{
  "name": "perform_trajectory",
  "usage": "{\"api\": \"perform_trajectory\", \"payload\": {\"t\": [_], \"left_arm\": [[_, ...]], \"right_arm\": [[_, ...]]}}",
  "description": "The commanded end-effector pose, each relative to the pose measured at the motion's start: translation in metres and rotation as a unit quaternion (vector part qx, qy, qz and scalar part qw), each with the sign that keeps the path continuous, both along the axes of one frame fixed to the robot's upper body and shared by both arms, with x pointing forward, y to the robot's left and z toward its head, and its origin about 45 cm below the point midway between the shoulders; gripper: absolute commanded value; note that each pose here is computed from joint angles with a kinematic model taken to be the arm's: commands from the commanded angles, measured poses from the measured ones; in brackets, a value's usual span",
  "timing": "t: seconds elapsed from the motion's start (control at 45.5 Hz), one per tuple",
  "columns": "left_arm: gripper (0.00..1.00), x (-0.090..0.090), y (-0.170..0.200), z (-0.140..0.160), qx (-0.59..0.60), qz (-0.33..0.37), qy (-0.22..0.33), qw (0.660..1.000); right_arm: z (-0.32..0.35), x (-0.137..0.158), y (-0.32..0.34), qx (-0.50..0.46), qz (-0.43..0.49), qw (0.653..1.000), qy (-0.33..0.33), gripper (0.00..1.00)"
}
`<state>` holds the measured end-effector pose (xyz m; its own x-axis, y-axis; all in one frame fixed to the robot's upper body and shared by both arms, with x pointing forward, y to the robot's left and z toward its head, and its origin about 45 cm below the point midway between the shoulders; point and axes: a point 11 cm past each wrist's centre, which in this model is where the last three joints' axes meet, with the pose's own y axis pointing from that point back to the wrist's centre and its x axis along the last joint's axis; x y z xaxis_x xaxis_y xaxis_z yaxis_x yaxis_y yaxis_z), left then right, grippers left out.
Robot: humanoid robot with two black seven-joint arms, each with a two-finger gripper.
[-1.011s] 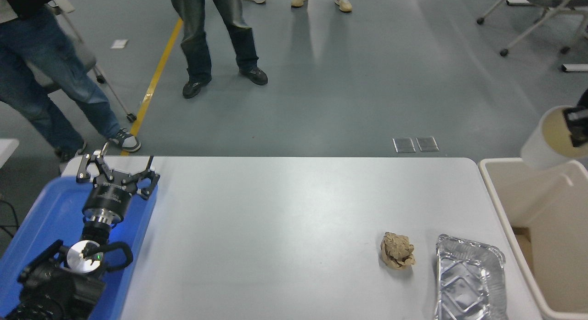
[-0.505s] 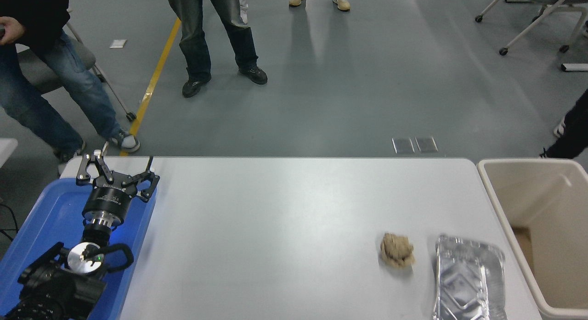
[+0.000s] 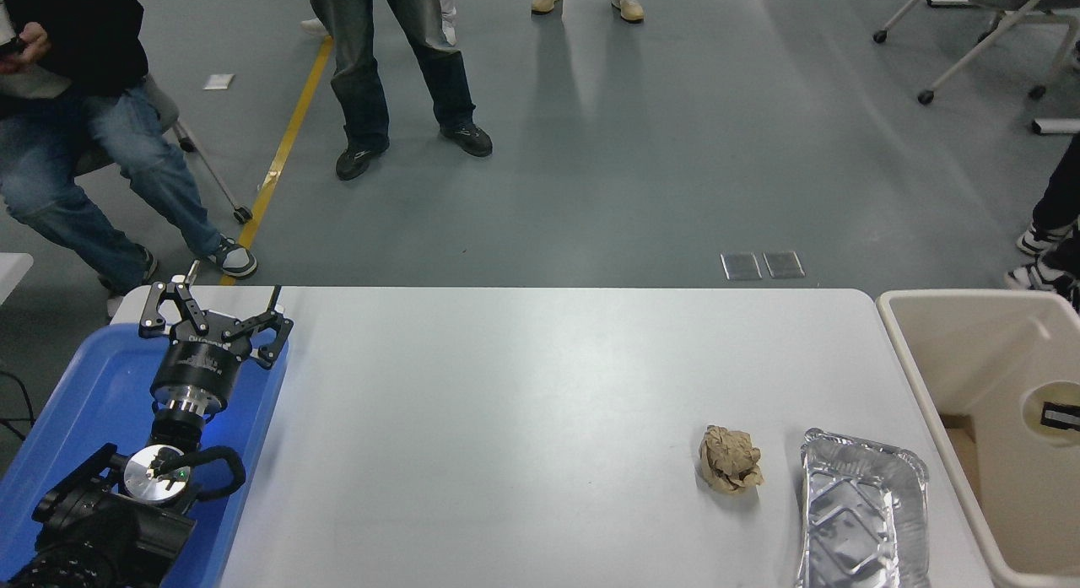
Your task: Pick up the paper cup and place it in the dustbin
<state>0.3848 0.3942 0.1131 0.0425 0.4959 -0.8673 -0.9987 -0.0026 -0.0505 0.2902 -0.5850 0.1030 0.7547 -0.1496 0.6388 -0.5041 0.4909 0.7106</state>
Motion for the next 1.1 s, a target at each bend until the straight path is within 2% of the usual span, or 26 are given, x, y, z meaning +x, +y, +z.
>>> {"api": "perform_trajectory", "payload": {"t": [0.0,0.044,0.066,0.088,0.11,0.132,0.198,0.44,0.593,0.725,0.901,1.077], "left_arm": [[0.99,0.0,0.0,0.0,0.0,0.0,-0.001,1.0],[0.99,0.0,0.0,0.0,0.0,0.0,0.0,1.0],[0.99,0.0,0.0,0.0,0.0,0.0,0.0,1.0],[0.99,0.0,0.0,0.0,0.0,0.0,0.0,1.0],[0.99,0.0,0.0,0.0,0.0,0.0,0.0,1.0],[0.99,0.0,0.0,0.0,0.0,0.0,0.0,1.0],[0.99,0.0,0.0,0.0,0.0,0.0,0.0,1.0],[0.99,0.0,0.0,0.0,0.0,0.0,0.0,1.0],[0.99,0.0,-0.001,0.0,0.001,-0.002,0.001,1.0],[0.99,0.001,-0.001,0.0,0.001,-0.003,0.0,1.0],[0.99,0.001,-0.001,0.0,0.001,-0.003,0.0,1.0],[0.99,0.0,0.0,-0.001,0.001,-0.002,0.001,1.0]], "right_arm": [[-0.018,-0.005,0.009,0.009,-0.006,1.0,-0.006,0.0],[-0.02,-0.007,0.009,0.009,-0.006,1.0,-0.004,0.03],[-0.021,-0.008,0.01,0.009,-0.006,1.0,-0.003,0.1],[-0.022,-0.008,0.011,0.011,-0.006,1.0,-0.003,0.26],[-0.023,-0.007,0.013,0.013,-0.006,1.0,-0.003,0.48],[-0.025,-0.006,0.016,0.017,-0.007,1.0,-0.005,0.65],[-0.028,-0.008,0.018,0.027,-0.018,0.999,-0.009,1.0],[-0.028,-0.008,0.02,0.039,-0.023,0.999,-0.007,1.0],[0.021,0.03,0.028,0.06,-0.003,0.998,-0.024,1.0],[0.081,0.051,0.049,0.083,0.032,0.996,0.027,1.0],[0.158,0.051,0.105,0.113,0.074,0.982,0.13,1.0],[0.199,0.058,0.188,0.176,0.108,0.961,0.186,1.0]]}}
